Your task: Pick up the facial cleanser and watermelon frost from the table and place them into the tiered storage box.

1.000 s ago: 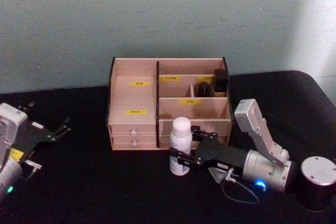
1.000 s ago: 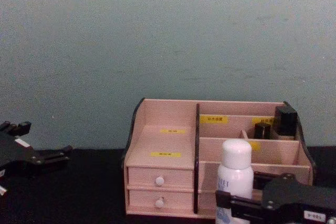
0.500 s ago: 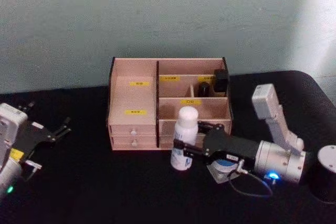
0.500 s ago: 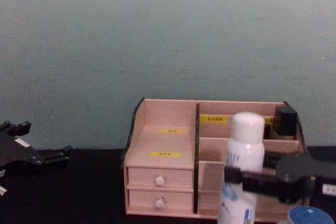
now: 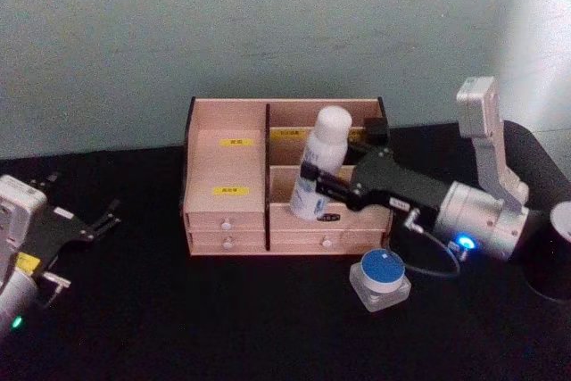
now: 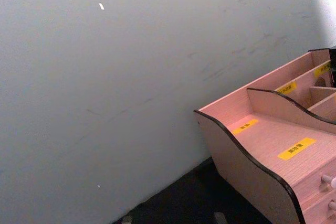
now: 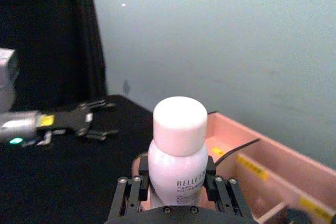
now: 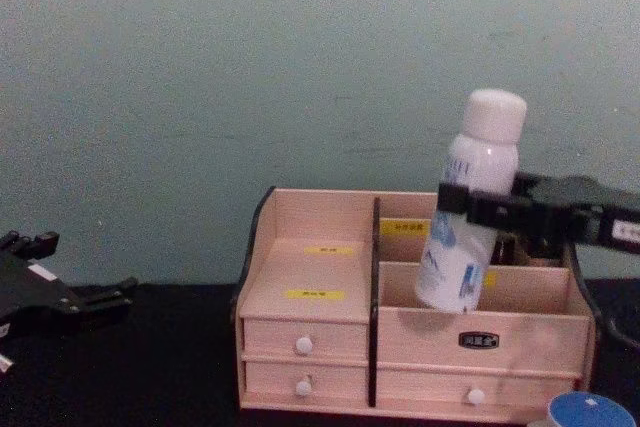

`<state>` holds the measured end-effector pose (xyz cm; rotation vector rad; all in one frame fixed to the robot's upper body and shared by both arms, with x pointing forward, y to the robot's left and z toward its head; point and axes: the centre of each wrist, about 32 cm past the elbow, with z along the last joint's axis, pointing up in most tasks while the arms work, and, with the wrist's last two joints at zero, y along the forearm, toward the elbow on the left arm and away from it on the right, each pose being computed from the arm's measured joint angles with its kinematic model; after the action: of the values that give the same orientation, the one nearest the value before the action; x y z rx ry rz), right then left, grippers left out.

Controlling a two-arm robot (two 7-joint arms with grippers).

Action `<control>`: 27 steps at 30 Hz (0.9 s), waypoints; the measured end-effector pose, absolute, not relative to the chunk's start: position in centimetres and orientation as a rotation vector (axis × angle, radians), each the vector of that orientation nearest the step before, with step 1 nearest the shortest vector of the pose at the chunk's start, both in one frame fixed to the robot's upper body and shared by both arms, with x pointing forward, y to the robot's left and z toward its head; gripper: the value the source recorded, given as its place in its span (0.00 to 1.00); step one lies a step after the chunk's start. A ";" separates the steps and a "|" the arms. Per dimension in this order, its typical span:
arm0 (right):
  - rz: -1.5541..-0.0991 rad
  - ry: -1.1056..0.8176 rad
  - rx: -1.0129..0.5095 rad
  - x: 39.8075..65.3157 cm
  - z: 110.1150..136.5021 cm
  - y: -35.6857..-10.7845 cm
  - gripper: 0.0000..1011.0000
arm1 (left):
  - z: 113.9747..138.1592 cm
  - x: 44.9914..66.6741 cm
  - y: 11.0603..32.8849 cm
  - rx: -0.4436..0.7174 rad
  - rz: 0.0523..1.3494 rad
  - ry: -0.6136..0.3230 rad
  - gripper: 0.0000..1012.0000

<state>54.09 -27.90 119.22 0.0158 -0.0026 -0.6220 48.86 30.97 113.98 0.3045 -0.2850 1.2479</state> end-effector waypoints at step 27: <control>-0.787 -0.056 -0.007 60.4 120.1 -25.9 0.59 | 114.0 48.9 31.0 0.305 1.248 -0.285 0.99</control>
<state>60.44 -25.92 120.07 -0.0075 -0.0560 -0.7874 48.86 30.97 113.98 0.3045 -0.2851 1.2479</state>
